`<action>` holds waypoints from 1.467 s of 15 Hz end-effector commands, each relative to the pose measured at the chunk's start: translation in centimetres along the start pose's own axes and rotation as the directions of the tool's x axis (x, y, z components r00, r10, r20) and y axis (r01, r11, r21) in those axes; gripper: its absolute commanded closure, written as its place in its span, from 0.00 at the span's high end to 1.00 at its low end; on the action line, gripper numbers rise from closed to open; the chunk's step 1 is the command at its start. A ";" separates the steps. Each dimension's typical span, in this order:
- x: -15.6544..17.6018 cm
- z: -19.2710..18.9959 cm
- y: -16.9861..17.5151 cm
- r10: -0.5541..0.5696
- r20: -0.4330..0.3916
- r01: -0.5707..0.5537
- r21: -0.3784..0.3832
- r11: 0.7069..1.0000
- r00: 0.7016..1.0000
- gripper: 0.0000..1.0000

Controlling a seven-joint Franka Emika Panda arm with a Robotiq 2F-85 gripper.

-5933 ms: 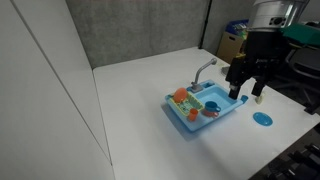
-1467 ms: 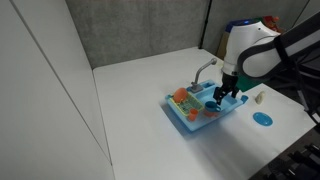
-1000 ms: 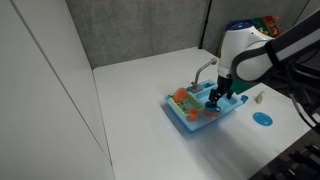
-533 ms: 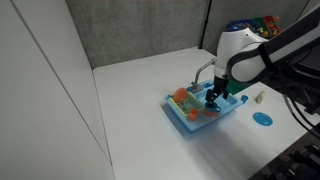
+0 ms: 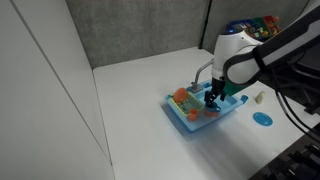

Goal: Put the blue cup on the plate

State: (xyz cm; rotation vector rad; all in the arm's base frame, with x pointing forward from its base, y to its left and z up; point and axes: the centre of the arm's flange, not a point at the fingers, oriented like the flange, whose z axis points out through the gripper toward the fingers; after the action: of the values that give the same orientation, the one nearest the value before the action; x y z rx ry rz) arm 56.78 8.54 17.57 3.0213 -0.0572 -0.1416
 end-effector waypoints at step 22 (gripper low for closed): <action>-0.5 -3.3 -0.9 0.071 -0.027 -0.069 0.060 0.996 0.997 0.04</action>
State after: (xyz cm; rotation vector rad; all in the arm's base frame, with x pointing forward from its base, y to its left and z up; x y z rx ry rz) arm 57.13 10.14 18.81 3.0578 -0.1314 -0.1156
